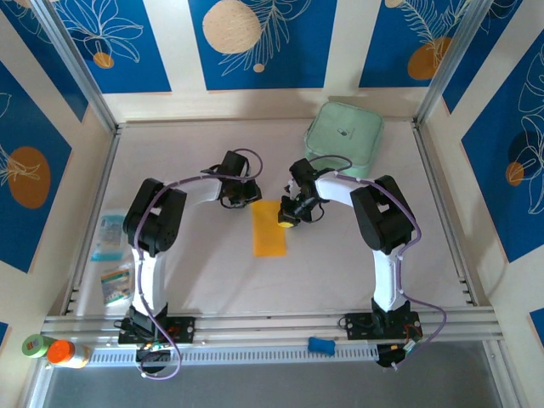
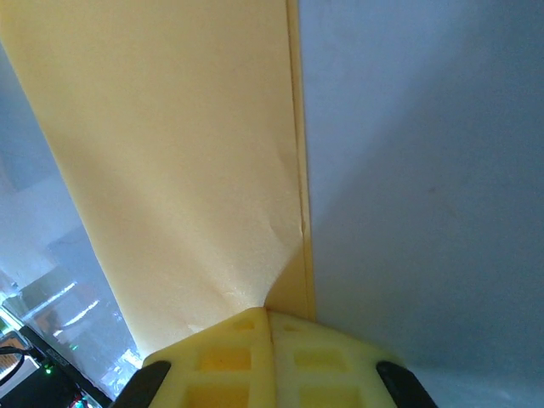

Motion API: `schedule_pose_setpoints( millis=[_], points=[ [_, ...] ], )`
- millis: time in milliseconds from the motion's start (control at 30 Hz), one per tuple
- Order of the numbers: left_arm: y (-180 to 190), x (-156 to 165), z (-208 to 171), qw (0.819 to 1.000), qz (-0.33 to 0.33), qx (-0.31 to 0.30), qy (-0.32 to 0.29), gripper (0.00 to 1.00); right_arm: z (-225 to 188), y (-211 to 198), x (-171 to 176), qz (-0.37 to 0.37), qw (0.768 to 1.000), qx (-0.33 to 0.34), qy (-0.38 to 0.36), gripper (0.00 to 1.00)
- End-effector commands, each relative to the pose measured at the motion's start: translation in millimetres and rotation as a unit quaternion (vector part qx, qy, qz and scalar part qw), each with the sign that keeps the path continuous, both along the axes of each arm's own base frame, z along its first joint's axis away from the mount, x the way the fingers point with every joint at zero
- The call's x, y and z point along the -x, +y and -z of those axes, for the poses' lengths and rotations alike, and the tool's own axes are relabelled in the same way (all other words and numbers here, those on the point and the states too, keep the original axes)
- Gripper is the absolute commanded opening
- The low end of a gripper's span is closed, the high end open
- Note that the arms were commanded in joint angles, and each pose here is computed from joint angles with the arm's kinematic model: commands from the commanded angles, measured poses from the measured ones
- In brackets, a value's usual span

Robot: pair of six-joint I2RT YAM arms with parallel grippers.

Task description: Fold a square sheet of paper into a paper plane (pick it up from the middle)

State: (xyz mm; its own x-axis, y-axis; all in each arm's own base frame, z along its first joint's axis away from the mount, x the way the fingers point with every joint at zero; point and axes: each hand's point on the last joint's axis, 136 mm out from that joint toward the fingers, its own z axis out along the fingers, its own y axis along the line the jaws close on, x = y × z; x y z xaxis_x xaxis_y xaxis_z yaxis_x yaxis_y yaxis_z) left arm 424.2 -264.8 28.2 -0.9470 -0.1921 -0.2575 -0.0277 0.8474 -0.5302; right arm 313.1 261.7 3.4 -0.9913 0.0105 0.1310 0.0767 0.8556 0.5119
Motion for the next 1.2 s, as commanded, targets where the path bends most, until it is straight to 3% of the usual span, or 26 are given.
schedule_pose_setpoints(
  millis=[0, 133, 267, 533, 733, 933, 1167],
  points=[
    [17, -18, -12, 0.999, 0.004, -0.025, -0.019, 0.17, 95, -80, 53, 0.013, 0.972, 0.219, 0.084, 0.04],
    [7, -15, -41, 0.999, 0.005, 0.021, -0.032, 0.19, 91, -73, 46, 0.049, 0.972, 0.214, 0.082, 0.04],
    [-2, 11, -52, 0.998, 0.005, 0.063, -0.015, 0.21, 74, -61, 27, 0.070, 0.978, 0.186, 0.057, 0.04],
    [-26, 73, -39, 0.994, 0.034, 0.093, 0.046, 0.22, 27, -29, -20, 0.014, 0.995, 0.100, -0.025, 0.06],
    [-28, 80, -26, 0.994, 0.027, 0.088, 0.057, 0.22, -12, -5, -37, -0.013, 0.997, 0.014, -0.069, 0.10],
    [-32, 76, -31, 0.993, 0.024, 0.102, 0.049, 0.22, -59, -3, -28, 0.005, 0.994, -0.036, -0.098, 0.20],
    [-30, 72, -26, 0.994, 0.011, 0.100, 0.047, 0.22, -61, -32, 5, 0.101, 0.993, -0.025, -0.061, 0.36]
  ],
)
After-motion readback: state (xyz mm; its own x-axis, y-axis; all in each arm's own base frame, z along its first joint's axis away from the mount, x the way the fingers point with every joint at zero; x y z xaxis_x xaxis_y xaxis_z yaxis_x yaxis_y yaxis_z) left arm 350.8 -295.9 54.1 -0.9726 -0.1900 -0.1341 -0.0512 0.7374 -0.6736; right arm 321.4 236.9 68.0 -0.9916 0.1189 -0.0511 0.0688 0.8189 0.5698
